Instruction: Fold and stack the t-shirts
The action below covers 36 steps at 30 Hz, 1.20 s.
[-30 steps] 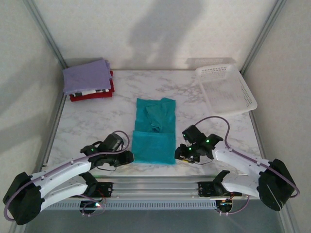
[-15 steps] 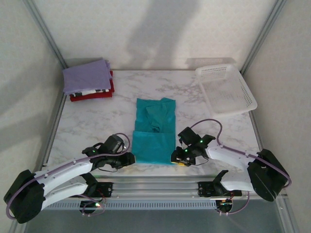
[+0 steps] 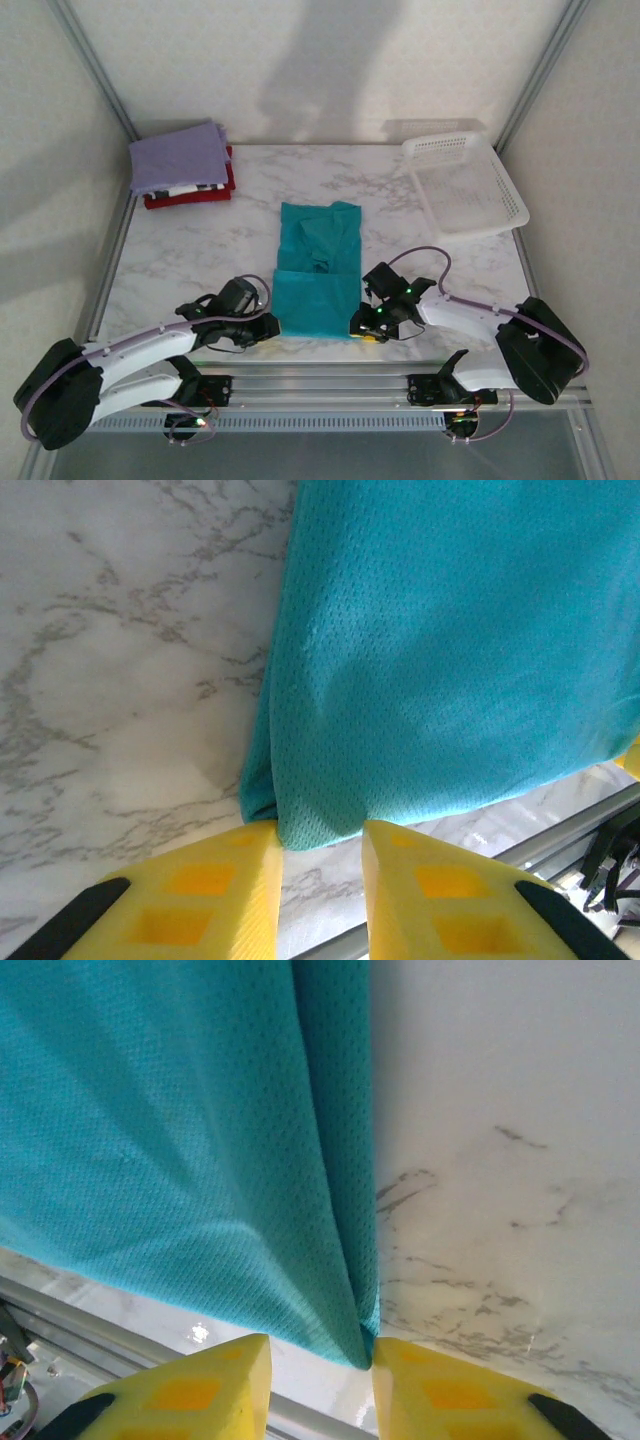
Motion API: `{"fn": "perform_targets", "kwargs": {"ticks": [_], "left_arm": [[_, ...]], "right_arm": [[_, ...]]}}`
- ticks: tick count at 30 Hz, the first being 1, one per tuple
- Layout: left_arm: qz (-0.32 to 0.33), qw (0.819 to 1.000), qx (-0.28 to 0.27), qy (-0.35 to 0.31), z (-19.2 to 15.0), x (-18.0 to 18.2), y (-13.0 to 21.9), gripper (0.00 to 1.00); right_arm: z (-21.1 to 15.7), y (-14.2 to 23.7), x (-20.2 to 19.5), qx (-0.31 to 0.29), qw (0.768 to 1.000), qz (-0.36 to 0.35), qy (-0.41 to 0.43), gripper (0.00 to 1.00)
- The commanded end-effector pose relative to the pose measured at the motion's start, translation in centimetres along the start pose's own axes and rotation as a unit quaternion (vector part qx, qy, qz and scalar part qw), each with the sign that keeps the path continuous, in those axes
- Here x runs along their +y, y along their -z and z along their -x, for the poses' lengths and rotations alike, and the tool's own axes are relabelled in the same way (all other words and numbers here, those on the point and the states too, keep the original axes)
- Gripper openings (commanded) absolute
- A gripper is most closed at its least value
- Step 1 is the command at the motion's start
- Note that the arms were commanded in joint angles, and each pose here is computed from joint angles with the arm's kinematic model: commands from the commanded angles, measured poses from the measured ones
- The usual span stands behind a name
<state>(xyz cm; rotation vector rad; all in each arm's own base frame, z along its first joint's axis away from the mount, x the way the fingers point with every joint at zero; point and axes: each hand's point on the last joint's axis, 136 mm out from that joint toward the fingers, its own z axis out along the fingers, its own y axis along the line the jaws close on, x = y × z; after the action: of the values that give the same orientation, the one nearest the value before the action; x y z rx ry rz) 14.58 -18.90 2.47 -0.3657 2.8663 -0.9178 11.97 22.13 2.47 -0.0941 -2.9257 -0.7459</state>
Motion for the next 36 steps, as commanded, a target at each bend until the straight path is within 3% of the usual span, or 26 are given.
{"fn": "perform_targets", "kwargs": {"ticks": [1,4,7,10,21,36], "left_arm": [[-0.009,1.000,-0.020,0.000,0.9,-0.5,-0.3,0.24],[-0.014,0.999,-0.029,-0.001,1.4,-0.9,-0.3,0.20],[-0.010,0.999,-0.032,-0.009,1.6,-1.0,-0.2,0.07],[-0.017,0.999,-0.040,-0.011,1.9,-1.5,0.3,0.01],[0.009,0.999,-0.035,-0.027,0.9,-1.4,2.9,0.00],[-0.036,0.996,-0.080,-0.027,1.0,-5.2,6.1,0.00]], "right_arm": [[-0.4,-0.7,-0.6,0.013,1.000,-0.014,0.006,0.32],[-0.3,-0.9,-0.6,0.016,1.000,-0.017,0.009,0.28],[-0.2,-0.9,-0.1,0.018,1.000,-0.010,0.017,0.09],[-0.2,-0.3,0.2,0.012,1.000,-0.003,0.025,0.00],[-2.3,2.6,0.4,0.007,1.000,0.012,0.028,0.00],[-3.2,6.2,1.6,-0.041,0.998,0.038,0.026,0.00]]}}
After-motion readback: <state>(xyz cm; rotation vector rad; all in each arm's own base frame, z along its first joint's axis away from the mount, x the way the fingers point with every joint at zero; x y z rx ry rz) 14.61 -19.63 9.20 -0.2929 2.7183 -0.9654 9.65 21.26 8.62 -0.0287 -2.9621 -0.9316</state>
